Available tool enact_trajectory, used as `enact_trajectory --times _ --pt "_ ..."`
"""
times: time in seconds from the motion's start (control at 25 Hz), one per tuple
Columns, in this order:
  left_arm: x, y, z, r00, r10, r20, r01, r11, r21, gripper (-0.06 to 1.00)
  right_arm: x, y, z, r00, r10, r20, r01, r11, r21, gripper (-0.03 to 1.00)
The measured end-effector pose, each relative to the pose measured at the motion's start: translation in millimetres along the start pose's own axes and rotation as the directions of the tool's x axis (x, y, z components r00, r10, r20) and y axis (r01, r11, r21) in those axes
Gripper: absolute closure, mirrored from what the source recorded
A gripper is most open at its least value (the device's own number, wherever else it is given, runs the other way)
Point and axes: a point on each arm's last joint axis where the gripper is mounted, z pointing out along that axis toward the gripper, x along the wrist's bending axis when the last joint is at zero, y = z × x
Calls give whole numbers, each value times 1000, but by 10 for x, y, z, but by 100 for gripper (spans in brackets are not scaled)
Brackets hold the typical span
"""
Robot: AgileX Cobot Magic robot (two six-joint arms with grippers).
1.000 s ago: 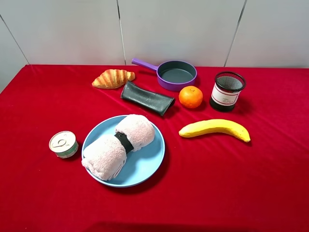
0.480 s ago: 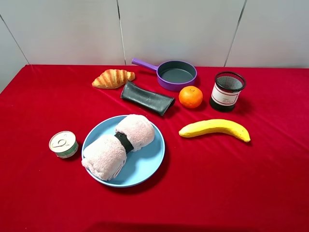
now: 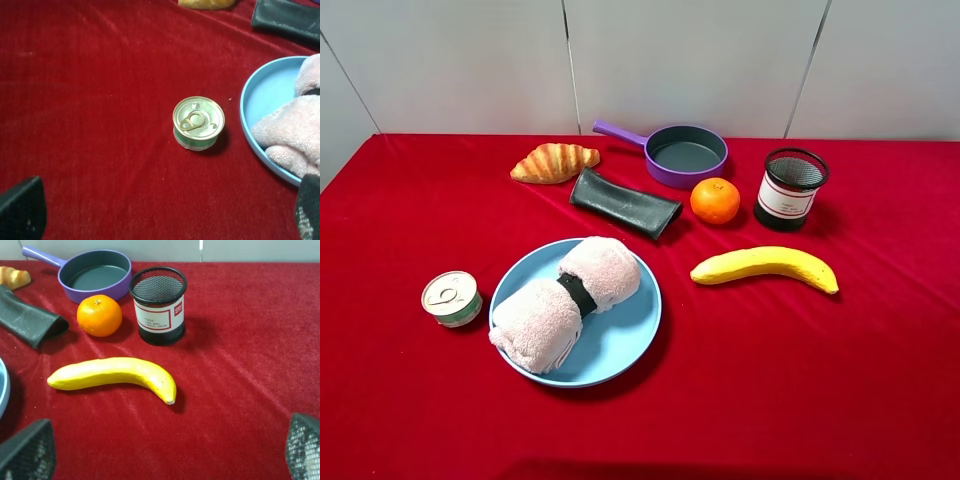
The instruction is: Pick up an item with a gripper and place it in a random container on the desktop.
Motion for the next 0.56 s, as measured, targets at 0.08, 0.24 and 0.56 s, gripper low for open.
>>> enact_trajectory --times 0.08,0.24,0.56 --pt "0 0 0 1000 0 0 0 1000 0 -5 0 0 0 1000 0 0 0 1000 0 28" --pt "0 0 0 1000 0 0 0 1000 0 -5 0 0 0 1000 0 0 0 1000 0 28" --pt "0 0 0 1000 0 0 0 1000 0 -5 0 0 0 1000 0 0 0 1000 0 28"
